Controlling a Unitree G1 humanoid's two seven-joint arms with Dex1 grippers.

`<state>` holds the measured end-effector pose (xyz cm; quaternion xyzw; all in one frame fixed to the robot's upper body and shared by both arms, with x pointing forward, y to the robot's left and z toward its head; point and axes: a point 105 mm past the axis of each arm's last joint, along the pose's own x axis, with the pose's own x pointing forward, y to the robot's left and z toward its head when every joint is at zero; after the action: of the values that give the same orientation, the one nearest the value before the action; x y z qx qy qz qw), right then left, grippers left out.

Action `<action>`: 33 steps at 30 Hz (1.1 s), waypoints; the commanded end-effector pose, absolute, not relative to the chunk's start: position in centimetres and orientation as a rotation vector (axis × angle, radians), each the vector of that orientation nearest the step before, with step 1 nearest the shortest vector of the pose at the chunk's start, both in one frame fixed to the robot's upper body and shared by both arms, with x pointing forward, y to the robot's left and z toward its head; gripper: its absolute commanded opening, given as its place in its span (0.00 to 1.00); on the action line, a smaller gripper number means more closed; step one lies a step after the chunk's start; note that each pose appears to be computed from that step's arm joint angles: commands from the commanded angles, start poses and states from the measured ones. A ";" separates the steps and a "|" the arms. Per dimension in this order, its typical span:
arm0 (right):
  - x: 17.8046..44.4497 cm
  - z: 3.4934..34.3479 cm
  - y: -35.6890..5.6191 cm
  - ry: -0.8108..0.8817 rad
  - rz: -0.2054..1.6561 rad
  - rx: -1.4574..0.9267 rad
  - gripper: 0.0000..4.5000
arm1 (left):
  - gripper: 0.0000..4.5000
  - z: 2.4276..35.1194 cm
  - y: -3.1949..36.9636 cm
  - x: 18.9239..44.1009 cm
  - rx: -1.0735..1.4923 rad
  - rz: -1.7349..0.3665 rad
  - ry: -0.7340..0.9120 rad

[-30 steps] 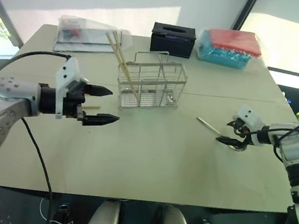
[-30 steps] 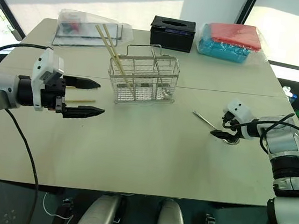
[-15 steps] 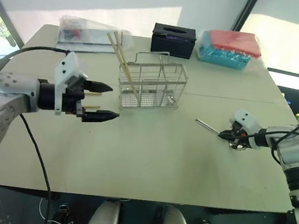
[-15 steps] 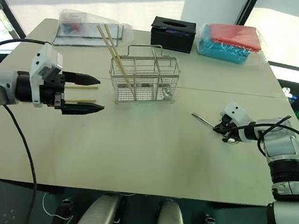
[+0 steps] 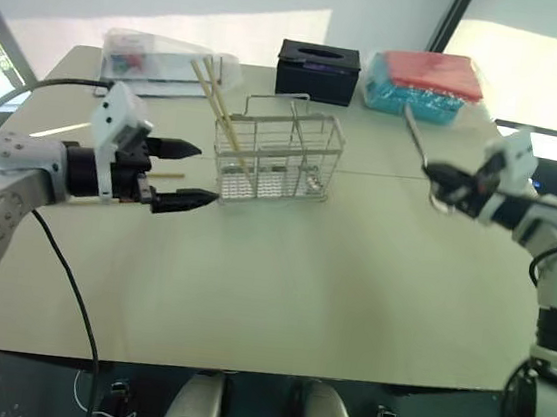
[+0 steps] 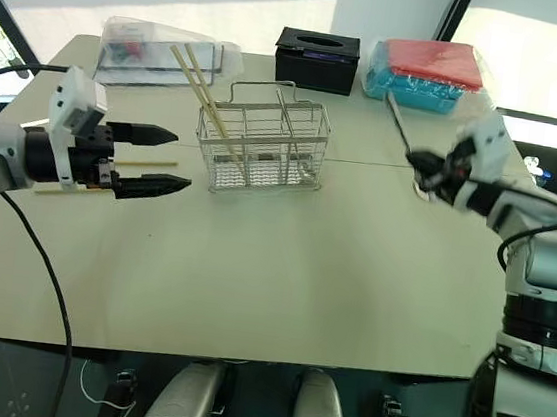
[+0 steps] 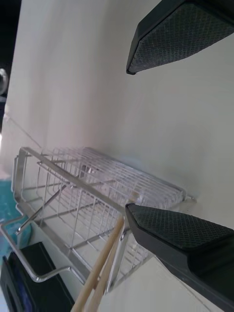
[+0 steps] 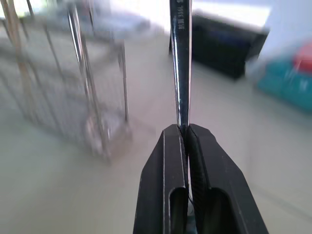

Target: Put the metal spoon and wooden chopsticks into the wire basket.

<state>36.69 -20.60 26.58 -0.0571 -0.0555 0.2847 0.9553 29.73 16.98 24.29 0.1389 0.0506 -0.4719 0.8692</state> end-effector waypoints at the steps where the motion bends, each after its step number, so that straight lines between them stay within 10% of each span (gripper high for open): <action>1: 36.7 31.5 -17.6 -0.286 0.578 -0.009 0.01 | 1.00 26.0 17.3 30.3 0.303 -0.950 0.030; 11: 41.1 31.1 -9.3 -0.326 0.585 0.100 0.01 | 1.00 27.3 17.3 30.8 0.288 -0.908 -0.023; 33: 42.6 25.4 -5.8 -0.280 0.586 0.258 0.01 | 1.00 28.1 18.5 30.0 0.274 -0.825 -0.026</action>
<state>42.83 -5.62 24.04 0.1193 -0.1084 0.2899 0.9434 30.35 18.24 26.29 0.1191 0.0154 -0.4088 0.9047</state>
